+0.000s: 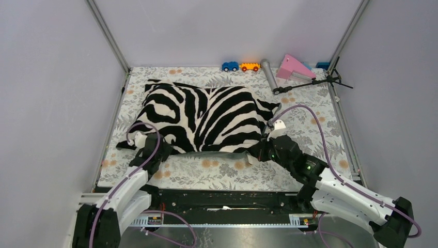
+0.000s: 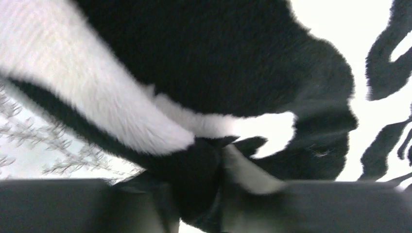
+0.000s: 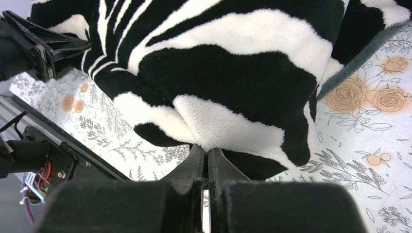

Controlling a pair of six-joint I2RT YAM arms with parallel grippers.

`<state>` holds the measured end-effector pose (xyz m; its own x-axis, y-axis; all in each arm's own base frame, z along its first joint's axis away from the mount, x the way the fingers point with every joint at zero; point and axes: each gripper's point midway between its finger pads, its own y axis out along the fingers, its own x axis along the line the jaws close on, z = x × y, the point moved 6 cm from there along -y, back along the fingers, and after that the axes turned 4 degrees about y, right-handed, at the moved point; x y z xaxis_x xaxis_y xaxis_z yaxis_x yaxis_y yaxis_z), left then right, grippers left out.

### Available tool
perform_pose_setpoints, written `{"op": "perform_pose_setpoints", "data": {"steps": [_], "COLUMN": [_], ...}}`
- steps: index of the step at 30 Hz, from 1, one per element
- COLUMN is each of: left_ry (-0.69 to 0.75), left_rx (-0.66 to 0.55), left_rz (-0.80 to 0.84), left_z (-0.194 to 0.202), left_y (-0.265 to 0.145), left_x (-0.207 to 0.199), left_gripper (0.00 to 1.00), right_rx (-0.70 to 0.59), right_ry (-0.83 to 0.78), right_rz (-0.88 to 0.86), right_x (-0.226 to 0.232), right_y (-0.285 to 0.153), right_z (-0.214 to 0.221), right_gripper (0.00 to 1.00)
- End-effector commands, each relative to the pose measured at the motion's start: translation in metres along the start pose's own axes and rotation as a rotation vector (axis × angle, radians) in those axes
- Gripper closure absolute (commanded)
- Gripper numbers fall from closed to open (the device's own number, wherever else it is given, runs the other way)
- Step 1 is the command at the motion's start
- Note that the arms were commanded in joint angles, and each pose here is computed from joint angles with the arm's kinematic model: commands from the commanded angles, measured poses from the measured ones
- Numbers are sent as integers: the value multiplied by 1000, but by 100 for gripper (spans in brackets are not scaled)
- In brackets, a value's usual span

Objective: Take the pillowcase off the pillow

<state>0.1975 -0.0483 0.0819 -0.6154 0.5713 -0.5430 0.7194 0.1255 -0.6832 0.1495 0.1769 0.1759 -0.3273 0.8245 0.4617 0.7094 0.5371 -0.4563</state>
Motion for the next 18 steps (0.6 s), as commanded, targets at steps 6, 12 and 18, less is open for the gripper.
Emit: {"op": "perform_pose_setpoints", "data": {"steps": [6,12,18], "left_ry": [89,98,152], "left_rx": [-200,-301,-433], "left_rz": [272,447,592], "left_z": [-65,-110,-156], "left_y": [-53,-149,-248], "left_x": [-76,-110,-138], "left_gripper": [100,100,100], "right_rx": [-120,-217,-383], "right_ry": [-86,-109,-105], "right_rz": [80,24,-122], "right_x": [-1,23,68], "right_y": [-23,-41,-97], "right_z": [-37,-80,-153], "right_gripper": [99,100,100]}}
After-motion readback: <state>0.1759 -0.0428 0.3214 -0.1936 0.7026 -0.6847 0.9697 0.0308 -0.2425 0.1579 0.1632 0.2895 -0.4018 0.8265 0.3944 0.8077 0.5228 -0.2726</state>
